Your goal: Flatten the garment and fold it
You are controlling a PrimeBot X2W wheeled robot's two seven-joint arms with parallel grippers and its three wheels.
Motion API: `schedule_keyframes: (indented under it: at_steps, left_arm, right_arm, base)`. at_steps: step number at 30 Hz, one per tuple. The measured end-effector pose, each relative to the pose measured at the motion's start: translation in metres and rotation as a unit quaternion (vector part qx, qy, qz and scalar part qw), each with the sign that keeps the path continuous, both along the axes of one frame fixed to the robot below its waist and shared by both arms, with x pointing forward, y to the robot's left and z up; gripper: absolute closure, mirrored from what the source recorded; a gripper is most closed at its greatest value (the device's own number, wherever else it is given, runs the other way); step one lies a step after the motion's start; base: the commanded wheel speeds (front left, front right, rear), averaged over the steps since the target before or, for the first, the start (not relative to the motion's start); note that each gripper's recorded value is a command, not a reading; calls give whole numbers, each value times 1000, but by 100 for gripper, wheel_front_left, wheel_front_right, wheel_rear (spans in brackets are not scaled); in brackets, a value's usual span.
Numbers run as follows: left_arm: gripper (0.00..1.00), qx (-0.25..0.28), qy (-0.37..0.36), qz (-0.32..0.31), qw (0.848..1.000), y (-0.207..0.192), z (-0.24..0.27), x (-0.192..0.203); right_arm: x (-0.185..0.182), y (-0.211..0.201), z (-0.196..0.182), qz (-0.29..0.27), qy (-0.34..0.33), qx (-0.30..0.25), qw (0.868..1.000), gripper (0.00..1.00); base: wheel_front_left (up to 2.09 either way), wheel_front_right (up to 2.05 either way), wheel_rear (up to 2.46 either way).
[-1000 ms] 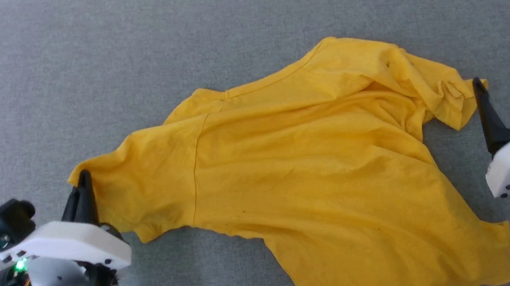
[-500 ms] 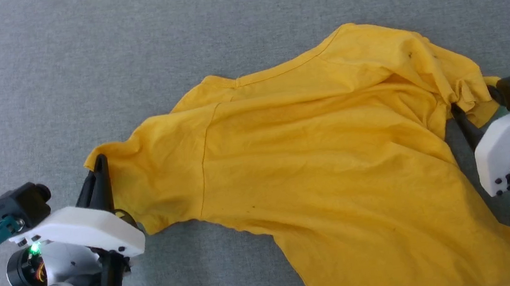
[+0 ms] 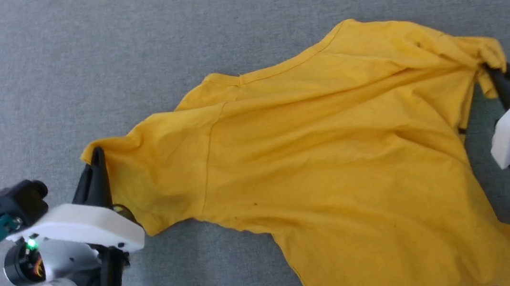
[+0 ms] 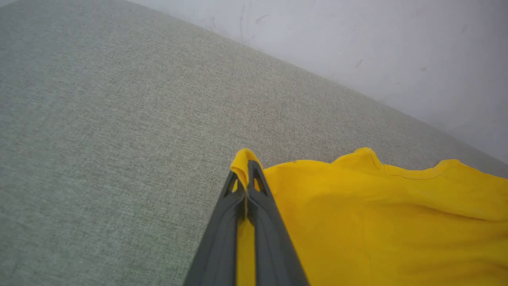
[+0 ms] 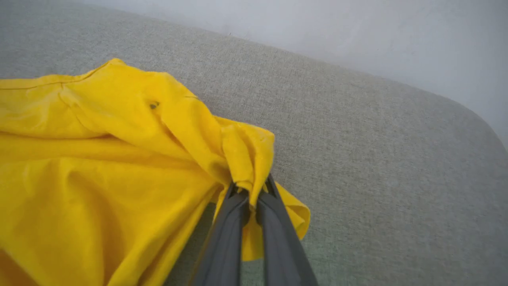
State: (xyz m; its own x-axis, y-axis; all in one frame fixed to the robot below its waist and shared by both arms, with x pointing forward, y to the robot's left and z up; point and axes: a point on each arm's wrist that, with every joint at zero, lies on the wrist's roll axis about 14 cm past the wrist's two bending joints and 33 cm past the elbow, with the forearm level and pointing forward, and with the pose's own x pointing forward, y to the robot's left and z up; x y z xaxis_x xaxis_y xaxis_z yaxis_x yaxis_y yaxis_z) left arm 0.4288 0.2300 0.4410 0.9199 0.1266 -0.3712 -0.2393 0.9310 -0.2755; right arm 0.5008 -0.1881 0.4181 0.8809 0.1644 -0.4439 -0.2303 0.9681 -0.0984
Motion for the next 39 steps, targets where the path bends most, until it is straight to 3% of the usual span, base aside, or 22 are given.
schedule_keyframes:
  at_steps: [5,11,19,26,34,39]
  left_arm:
    - [100,5,-65,-9,998,-6,35,19]
    - [100,35,-161,-43,985,-16,101,48]
    - [100,81,-275,-100,953,-39,207,76]
    - [100,108,-339,-132,925,-55,287,70]
    - [100,99,-356,-158,916,-68,327,49]
    - [100,84,-308,-186,929,-79,309,59]
  right_arm:
    - [9,-10,45,-44,-61,62,995,100]
    - [16,-6,112,-50,-127,117,984,100]
    - [17,-3,211,-24,-225,102,969,100]
    - [0,5,283,1,-273,110,956,100]
    - [-35,-1,322,6,-279,113,954,100]
    - [-31,-3,315,3,-247,113,963,100]
  base:
    - [0,0,0]
    - [0,0,0]
    - [0,0,0]
    - [0,0,0]
    - [0,0,0]
    - [0,0,0]
